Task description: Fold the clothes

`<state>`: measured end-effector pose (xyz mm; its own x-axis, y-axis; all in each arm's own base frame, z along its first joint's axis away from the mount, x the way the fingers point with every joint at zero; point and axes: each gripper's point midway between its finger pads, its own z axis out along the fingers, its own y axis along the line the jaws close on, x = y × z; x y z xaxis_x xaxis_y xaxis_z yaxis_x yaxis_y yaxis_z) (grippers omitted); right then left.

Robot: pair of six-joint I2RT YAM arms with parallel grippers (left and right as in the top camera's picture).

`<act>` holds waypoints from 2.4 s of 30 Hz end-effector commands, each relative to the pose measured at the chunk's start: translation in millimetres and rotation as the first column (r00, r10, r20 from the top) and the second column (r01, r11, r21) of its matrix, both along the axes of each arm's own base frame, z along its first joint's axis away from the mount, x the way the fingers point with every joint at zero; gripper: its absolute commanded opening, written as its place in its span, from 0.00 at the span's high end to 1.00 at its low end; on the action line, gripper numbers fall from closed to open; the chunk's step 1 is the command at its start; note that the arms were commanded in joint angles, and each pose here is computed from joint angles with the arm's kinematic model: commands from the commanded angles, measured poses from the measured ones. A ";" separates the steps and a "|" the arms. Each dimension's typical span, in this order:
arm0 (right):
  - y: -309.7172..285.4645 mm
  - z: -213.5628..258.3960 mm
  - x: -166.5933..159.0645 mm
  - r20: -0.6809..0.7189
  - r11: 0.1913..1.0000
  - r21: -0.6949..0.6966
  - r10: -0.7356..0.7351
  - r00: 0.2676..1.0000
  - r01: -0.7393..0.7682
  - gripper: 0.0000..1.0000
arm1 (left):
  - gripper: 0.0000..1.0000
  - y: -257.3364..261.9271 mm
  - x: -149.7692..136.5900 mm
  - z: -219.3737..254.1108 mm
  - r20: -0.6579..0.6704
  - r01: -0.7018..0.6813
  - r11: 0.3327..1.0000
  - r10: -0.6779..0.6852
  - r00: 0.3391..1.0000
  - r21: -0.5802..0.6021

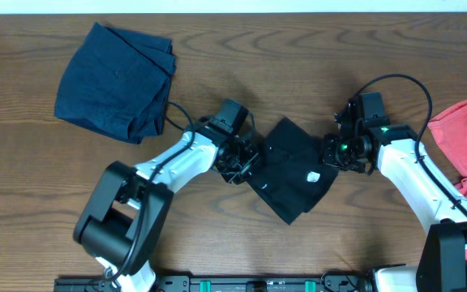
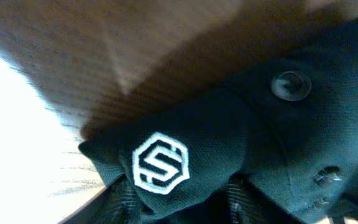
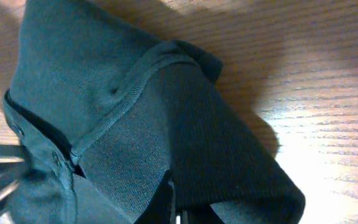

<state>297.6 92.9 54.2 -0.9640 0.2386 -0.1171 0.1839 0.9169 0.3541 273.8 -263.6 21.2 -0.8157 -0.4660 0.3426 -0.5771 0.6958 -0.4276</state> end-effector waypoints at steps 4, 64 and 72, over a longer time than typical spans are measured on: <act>-1.8 6.6 3.5 0.028 1.000 -0.017 0.013 1.000 -0.012 0.99 | 0.88 6.8 -2.2 -15.4 0.045 0.085 0.995 -0.087 0.995 0.056; 53.4 -65.6 -117.1 -0.330 0.915 0.064 0.396 0.857 -0.398 0.98 | 0.36 34.2 -7.5 4.1 0.237 0.297 0.946 -0.320 0.917 0.127; 52.1 -66.5 -115.6 -0.326 0.915 0.053 0.395 0.859 -0.400 0.98 | 0.36 26.4 -0.3 -20.9 0.136 0.127 0.987 -0.140 0.981 0.095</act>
<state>179.9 154.2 -1.9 -0.9579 -0.1931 0.2127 -0.0997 0.9178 0.3842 277.9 -239.3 11.6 -0.9520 -0.2828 0.1173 -0.3039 0.8272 -0.4727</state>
